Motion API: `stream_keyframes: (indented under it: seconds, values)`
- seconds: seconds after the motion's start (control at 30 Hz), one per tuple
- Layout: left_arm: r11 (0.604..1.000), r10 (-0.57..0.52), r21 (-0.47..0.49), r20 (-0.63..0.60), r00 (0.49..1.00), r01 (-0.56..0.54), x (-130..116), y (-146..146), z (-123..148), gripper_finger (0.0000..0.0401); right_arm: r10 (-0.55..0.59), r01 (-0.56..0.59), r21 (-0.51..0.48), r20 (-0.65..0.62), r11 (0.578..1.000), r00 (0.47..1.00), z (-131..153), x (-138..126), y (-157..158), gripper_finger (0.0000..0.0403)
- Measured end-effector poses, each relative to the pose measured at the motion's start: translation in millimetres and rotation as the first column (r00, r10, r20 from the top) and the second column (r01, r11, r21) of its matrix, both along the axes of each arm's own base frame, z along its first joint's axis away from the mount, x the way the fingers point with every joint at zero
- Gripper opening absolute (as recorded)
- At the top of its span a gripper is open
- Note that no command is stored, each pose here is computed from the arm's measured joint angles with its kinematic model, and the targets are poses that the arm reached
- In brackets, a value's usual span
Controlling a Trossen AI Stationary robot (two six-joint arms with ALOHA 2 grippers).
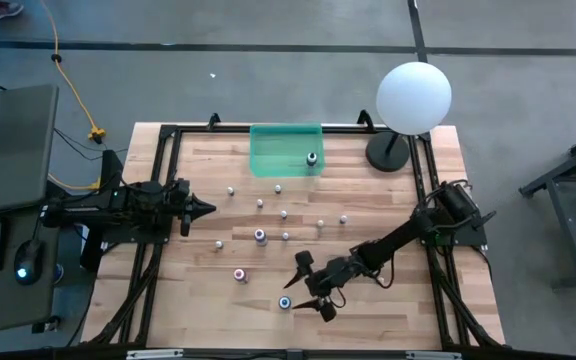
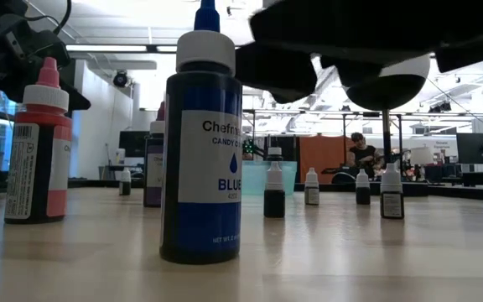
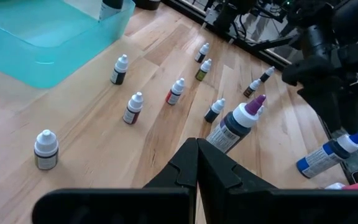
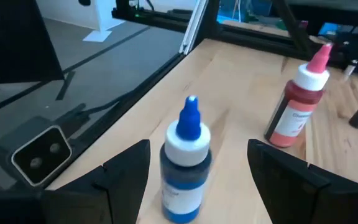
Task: Pick & Place food coloring
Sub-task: Put the large blue food coloring into the bin
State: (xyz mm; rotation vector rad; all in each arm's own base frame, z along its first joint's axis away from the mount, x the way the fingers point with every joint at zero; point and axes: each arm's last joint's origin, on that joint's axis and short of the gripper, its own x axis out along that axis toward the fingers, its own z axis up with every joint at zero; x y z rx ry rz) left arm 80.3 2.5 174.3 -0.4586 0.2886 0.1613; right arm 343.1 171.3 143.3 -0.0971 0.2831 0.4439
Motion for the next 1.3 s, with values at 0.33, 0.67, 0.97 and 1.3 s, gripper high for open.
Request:
stream_keyframes:
  seconds: [0.33, 0.67, 0.97, 1.3]
  values:
    - [1.0, 0.001, 0.0, 0.0, 1.0, -0.001, 0.0, 0.0, 0.0, 0.0, -0.014, 0.013, 0.022, 0.022, 1.0, 1.0, 1.0, 3.1, -3.7, 0.0262]
    - [1.0, 0.0, 0.0, 0.0, 1.0, 0.0, 0.0, 0.0, 0.0, 0.0, 0.035, -0.034, 0.067, -0.021, 0.997, 0.999, -14.6, 14.2, 2.6, 0.0262]
    - [1.0, 0.001, 0.0, 0.0, 1.0, -0.001, 0.0, 0.0, -0.1, 0.0, 0.039, -0.038, 0.063, -0.016, 0.997, 0.999, -8.8, 33.3, 15.3, 0.0261]
    - [1.0, 0.001, 0.0, 0.0, 1.0, -0.001, 0.0, 0.0, -0.1, 0.0, 0.056, -0.05, 0.042, -0.165, 0.998, 0.985, -26.8, 26.6, 6.9, 0.0213]
